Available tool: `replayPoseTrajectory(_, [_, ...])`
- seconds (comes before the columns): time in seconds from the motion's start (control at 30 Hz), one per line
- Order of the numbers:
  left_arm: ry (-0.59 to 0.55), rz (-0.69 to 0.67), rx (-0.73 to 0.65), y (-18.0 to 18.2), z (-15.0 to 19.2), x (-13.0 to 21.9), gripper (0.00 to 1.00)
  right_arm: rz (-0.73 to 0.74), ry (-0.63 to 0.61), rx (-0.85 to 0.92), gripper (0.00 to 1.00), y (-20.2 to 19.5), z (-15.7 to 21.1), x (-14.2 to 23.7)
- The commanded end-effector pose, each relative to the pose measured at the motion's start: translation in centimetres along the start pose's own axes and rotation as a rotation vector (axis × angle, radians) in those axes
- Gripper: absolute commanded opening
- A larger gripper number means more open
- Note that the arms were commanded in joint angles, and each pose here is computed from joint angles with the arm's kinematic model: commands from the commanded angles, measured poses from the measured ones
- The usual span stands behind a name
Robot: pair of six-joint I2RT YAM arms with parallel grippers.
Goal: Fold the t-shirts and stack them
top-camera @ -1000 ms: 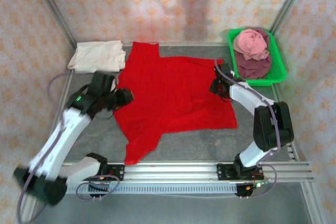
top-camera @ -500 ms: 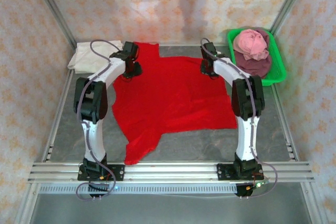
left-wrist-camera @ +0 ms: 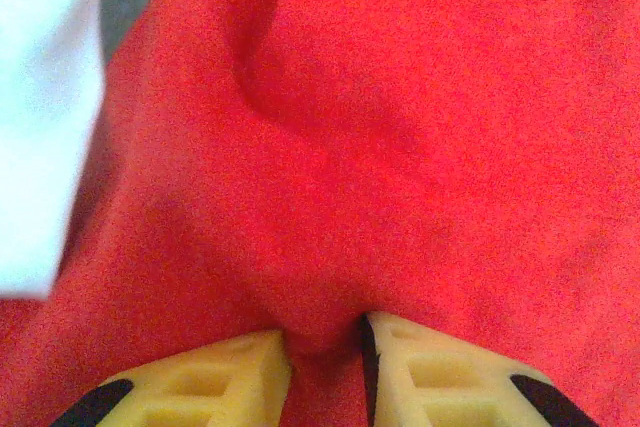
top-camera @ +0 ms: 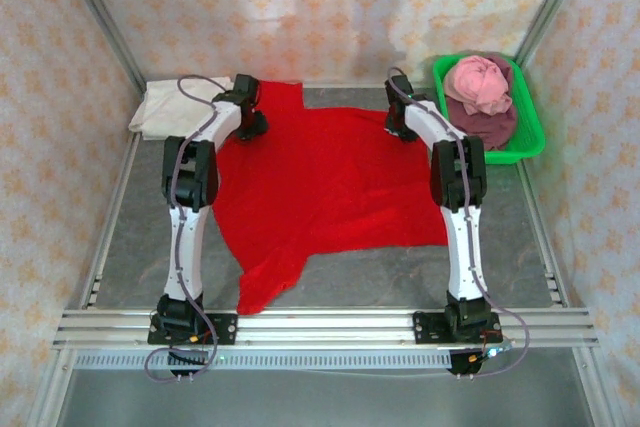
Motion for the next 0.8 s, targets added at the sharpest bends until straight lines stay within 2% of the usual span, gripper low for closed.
replayPoseTrajectory(0.0, [0.062,-0.026,-0.020,0.8,0.4,-1.6,0.29,0.035,-0.031,-0.036,0.32,-0.3,-1.2,-0.3])
replayPoseTrajectory(0.23, [0.042,0.044,-0.021,-0.8,-1.8,-3.5,0.29,0.019,-0.043,-0.099,0.32,-0.3,-2.7,-2.0])
replayPoseTrajectory(0.53, [-0.064,0.155,-0.004,-3.0,-5.0,-4.3,0.29,-0.010,-0.182,-0.163,0.33,-0.4,-7.0,-2.2])
replayPoseTrajectory(0.77, [-0.052,0.146,-0.007,-2.3,-5.0,-4.3,0.29,-0.078,-0.296,-0.161,0.33,0.4,-11.1,-2.6])
Point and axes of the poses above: each hand's point on the last joint's axis, 136 mm out from that joint toward the fingers, its own x axis back along the fingers, its own y axis along the line the jaws close on, z = x × y, the point moved 3 cm from there along x, back along the fingers, and after that the axes turned 4 degrees about x, right-handed, at the moved point
